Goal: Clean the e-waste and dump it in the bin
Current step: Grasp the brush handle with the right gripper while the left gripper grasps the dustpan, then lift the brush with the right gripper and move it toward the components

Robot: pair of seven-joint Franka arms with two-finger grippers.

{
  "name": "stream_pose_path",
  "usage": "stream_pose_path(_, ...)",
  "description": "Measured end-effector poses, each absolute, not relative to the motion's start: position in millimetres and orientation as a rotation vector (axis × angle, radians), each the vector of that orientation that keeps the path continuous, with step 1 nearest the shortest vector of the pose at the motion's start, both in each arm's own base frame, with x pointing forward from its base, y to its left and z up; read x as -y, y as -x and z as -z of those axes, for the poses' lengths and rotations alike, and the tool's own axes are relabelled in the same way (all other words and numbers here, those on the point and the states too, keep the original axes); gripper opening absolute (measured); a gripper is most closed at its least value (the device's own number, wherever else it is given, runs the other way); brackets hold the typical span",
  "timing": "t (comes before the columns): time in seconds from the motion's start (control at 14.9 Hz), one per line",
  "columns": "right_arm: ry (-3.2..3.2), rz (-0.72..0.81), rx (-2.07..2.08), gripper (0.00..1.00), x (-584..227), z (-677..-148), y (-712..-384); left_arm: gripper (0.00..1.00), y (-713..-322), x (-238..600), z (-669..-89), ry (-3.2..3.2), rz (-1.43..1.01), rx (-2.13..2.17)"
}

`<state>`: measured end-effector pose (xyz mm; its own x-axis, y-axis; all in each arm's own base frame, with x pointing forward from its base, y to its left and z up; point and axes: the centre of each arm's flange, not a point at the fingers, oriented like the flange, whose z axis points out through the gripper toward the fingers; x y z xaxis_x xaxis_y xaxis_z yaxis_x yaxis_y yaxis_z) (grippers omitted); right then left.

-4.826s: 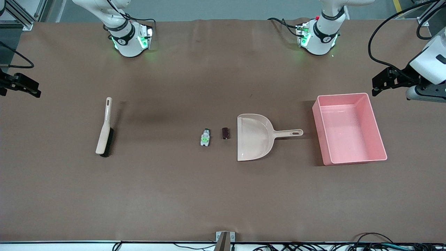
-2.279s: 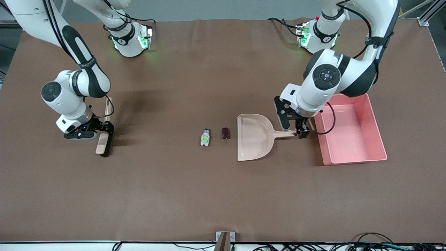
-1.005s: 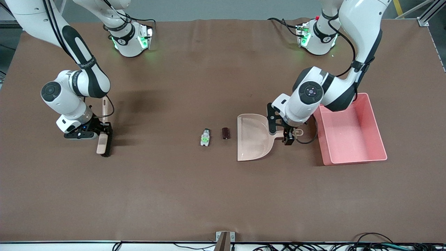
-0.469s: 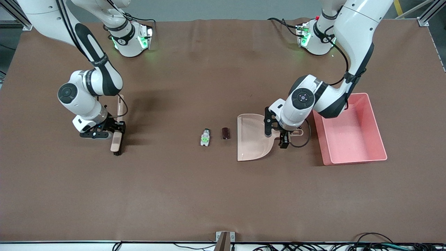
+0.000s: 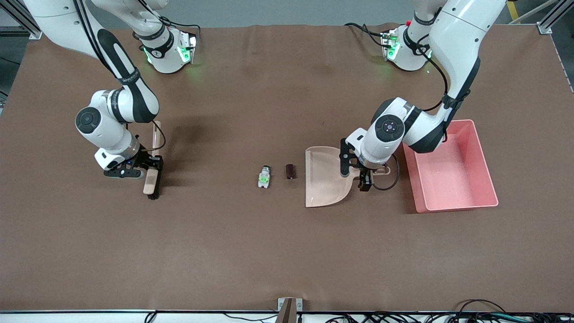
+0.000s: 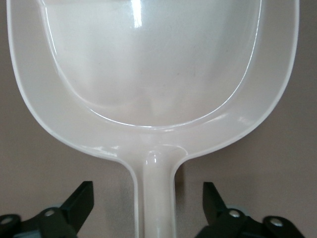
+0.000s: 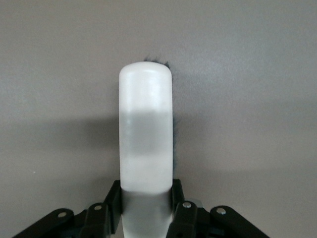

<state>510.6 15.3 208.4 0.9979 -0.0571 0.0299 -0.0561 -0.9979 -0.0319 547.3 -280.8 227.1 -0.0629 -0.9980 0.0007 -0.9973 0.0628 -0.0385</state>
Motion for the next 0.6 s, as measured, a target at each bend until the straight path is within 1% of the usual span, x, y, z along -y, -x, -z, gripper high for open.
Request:
stream_pose_path(0.07,3.11,0.021,-0.095,0.43,-14.8,-210.9,-509.5,0.88,-547.2,280.9,-226.6,2.132,0.045,-2.272)
stream_pose_path(0.13,3.11,-0.008,-0.1,0.43,-14.3,-214.7,-508.0,0.88,-547.3,280.9,-226.7,2.132,0.045,-2.272)
stream_pose_path(0.2,3.11,-0.024,-0.106,0.43,-13.4,-219.7,-507.3,0.84,-547.4,281.0,-226.9,2.129,0.047,-2.272)
stream_pose_path(0.27,3.11,-0.025,-0.111,0.43,-12.1,-225.3,-507.4,0.79,-547.5,281.1,-226.9,2.124,0.046,-2.274)
stream_pose_path(0.34,3.11,-0.019,-0.116,0.43,-10.7,-230.6,-508.0,0.79,-547.5,281.0,-227.0,2.12,0.046,-2.275)
stream_pose_path(0.4,3.111,-0.011,-0.118,0.43,-9.8,-234.5,-508.6,0.73,-547.6,281.1,-227.0,2.118,0.046,-2.275)
stream_pose_path(0.47,3.11,-0.004,-0.119,0.43,-9.5,-237.2,-509.3,0.7,-547.5,281.1,-227.0,2.115,0.046,-2.276)
stream_pose_path(0.6,3.11,0.008,-0.115,0.43,-10.7,-239.7,-511.6,0.68,-547.5,281.1,-227.0,2.115,0.046,-2.276)
